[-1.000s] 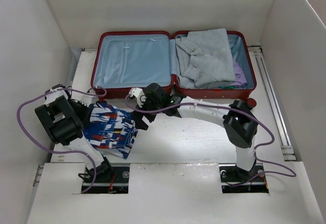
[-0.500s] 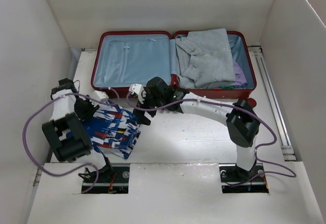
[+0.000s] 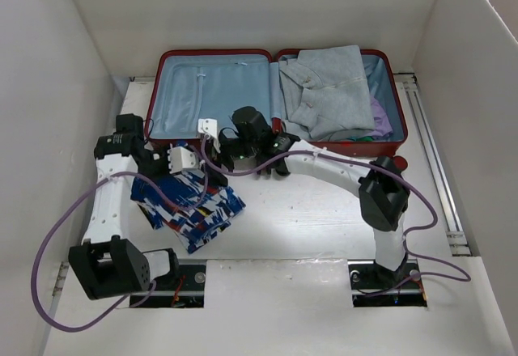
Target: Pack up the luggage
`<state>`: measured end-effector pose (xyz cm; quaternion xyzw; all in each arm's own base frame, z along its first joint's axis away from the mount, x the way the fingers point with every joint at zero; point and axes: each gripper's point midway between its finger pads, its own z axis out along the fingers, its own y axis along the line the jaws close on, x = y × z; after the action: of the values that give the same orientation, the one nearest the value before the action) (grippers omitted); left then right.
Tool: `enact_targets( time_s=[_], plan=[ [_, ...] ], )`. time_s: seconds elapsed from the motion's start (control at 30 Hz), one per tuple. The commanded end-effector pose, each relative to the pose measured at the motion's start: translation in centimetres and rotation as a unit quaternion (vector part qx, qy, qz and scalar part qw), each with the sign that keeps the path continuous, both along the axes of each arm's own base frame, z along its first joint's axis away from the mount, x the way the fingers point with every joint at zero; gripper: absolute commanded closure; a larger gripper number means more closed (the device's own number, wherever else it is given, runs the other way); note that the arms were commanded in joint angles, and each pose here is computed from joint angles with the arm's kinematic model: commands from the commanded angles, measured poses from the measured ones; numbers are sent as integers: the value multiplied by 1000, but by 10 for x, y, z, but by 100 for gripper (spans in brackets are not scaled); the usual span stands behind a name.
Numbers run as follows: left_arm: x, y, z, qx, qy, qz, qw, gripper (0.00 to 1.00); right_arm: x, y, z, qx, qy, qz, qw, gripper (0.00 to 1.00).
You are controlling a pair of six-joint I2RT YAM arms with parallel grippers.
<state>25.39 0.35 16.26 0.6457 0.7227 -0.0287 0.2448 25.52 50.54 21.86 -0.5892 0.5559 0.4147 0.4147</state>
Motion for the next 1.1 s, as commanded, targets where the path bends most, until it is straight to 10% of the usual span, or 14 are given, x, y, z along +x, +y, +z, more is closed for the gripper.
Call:
enact_targets(
  time_s=[0.0,0.43,0.93,1.07],
  plan=[
    [-9,-33,30,-40,-36,-50,997,100,12,9,37,88,-22,25,996,0],
    [-7,-56,62,-87,-72,-57,992,100,50,-19,8,95,26,-66,993,0],
    [-3,-71,74,-108,-81,-78,988,100,-1,16,6,141,81,127,979,2],
    [-3,-71,74,-110,-79,-74,988,100,-4,9,-1,131,109,128,977,77]
  ],
)
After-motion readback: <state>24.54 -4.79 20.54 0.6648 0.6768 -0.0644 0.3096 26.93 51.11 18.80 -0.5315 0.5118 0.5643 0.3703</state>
